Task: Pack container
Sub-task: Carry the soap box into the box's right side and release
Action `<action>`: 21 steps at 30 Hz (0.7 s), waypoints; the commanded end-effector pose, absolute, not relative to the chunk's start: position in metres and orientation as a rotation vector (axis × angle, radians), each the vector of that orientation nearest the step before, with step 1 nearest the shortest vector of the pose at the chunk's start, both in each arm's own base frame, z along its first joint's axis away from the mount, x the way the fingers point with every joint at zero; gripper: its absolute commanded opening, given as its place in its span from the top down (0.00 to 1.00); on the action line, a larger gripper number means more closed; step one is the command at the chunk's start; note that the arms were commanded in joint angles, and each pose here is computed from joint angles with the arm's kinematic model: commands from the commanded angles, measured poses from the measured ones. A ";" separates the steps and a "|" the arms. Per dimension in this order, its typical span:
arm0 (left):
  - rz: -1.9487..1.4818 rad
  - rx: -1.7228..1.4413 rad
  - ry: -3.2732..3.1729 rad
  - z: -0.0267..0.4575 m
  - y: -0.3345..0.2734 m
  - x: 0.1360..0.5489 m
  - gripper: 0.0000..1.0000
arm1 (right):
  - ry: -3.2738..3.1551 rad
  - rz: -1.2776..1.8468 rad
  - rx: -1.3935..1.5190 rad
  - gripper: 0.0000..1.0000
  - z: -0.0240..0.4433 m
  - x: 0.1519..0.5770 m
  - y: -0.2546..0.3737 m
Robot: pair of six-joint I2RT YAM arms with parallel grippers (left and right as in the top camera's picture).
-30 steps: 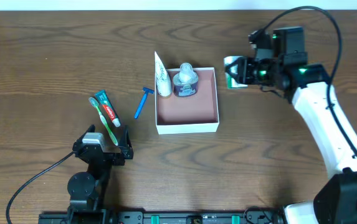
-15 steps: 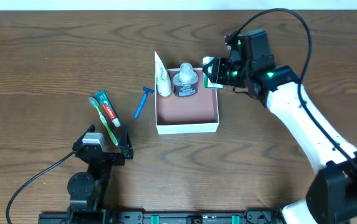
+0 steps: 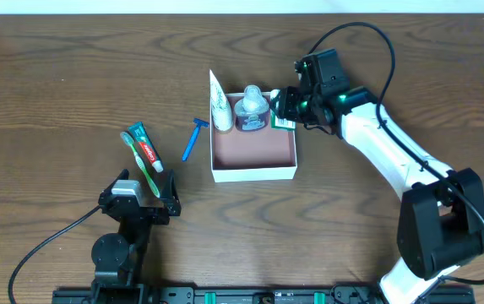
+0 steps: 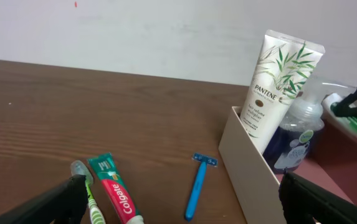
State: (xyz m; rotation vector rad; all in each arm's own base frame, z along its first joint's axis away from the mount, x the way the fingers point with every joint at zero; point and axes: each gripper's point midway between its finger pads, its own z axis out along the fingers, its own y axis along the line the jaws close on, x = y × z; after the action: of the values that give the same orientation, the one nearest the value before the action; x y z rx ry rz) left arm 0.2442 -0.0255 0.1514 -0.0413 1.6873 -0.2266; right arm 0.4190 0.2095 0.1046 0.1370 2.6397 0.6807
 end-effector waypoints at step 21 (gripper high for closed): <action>-0.228 -0.034 1.740 0.135 -0.027 0.243 0.02 | 2.563 0.770 0.057 0.22 0.129 0.424 0.224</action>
State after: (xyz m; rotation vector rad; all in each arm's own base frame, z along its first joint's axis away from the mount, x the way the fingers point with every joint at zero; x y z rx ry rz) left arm 0.2442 -0.0255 0.1514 -0.0413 1.6873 -0.2266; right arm 0.4234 0.2189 0.1109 0.1052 2.6041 0.7357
